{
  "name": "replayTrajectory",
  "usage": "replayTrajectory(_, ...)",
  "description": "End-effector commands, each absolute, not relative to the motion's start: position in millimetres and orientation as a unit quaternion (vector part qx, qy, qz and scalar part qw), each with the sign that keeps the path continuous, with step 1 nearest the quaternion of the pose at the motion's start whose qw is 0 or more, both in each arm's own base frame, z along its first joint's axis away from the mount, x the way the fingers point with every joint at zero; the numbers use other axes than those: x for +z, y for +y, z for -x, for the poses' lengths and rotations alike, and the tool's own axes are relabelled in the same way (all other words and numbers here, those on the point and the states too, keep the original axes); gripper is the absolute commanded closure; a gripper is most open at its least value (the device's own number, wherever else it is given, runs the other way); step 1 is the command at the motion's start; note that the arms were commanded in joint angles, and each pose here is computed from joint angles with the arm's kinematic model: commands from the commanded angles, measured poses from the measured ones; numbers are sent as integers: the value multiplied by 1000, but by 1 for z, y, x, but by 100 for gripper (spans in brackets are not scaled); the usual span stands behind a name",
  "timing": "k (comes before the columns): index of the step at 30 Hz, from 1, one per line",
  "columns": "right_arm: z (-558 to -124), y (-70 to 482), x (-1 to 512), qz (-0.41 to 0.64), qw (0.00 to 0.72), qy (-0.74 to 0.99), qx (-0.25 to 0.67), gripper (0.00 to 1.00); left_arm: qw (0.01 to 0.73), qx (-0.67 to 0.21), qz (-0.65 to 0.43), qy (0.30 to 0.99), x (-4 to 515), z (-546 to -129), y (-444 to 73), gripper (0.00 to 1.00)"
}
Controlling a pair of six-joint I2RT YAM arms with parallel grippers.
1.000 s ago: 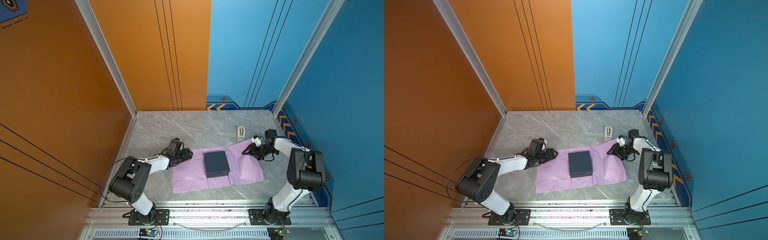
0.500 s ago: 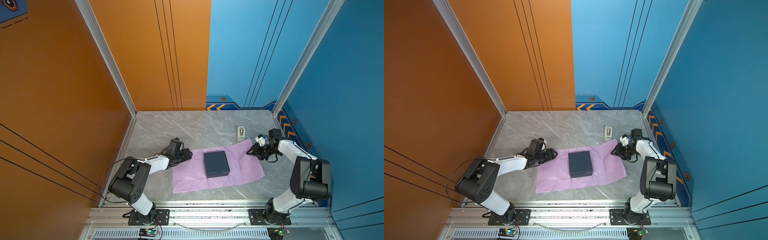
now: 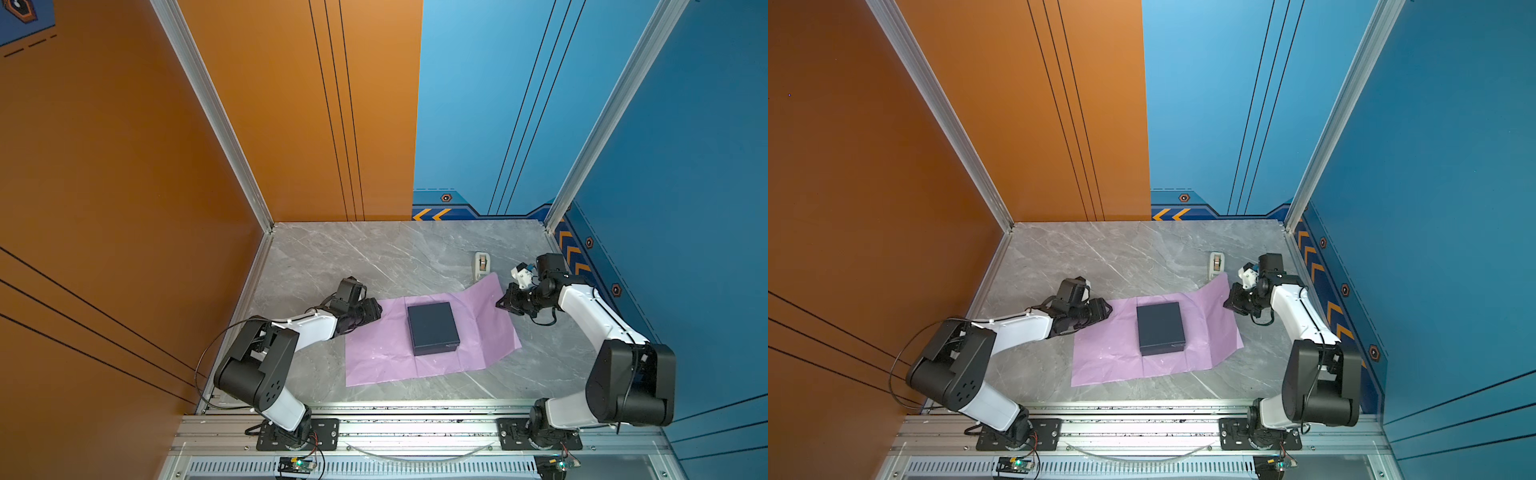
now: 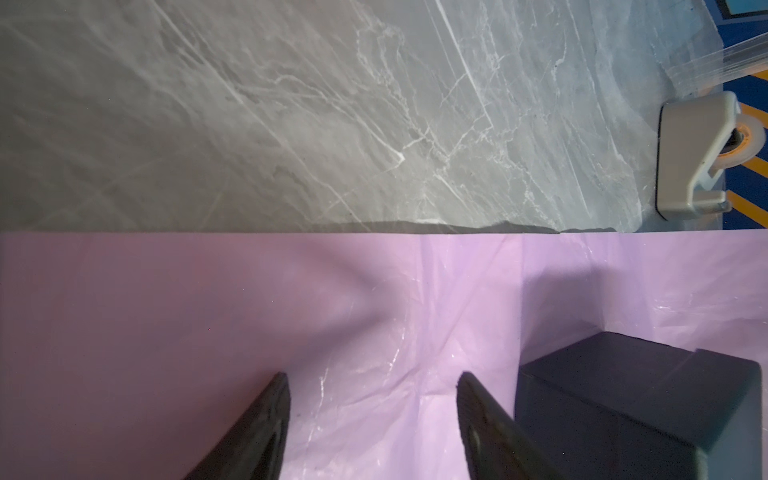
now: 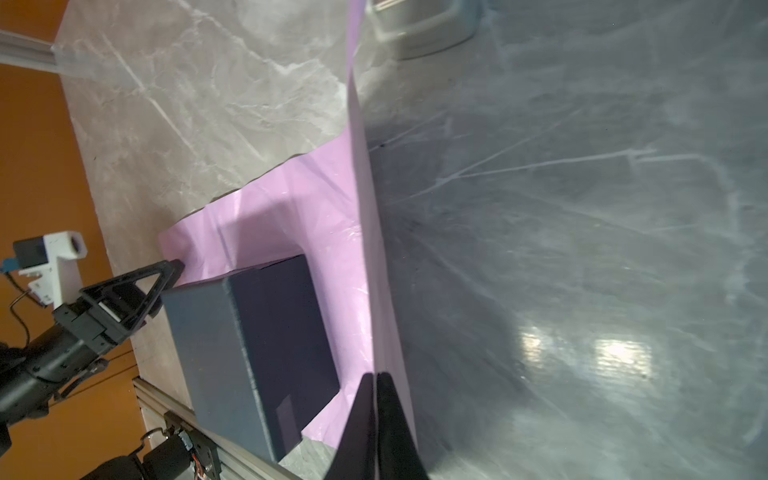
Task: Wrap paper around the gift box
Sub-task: 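Lift the pink paper flap with the right gripper and fold it over the box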
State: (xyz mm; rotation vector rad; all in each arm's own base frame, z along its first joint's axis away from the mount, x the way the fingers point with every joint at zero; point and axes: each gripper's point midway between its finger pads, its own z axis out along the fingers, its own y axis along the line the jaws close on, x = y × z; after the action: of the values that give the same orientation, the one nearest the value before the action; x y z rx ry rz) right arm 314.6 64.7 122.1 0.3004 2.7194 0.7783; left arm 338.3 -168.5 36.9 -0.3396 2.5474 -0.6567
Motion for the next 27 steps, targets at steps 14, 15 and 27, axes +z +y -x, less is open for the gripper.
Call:
replayTrajectory(14, -313, 162, 182, -73, 200, 914, 345, 96, 205, -191, 134, 950, 36, -311, -145, 34)
replayTrajectory(15, -313, 165, 182, -79, 200, 913, 347, 95, 206, -194, 133, 950, 37, -311, -145, 34)
replayTrajectory(27, -309, 224, 180, -71, 197, 902, 376, 95, 222, -233, 124, 939, 53, -317, -159, 34)
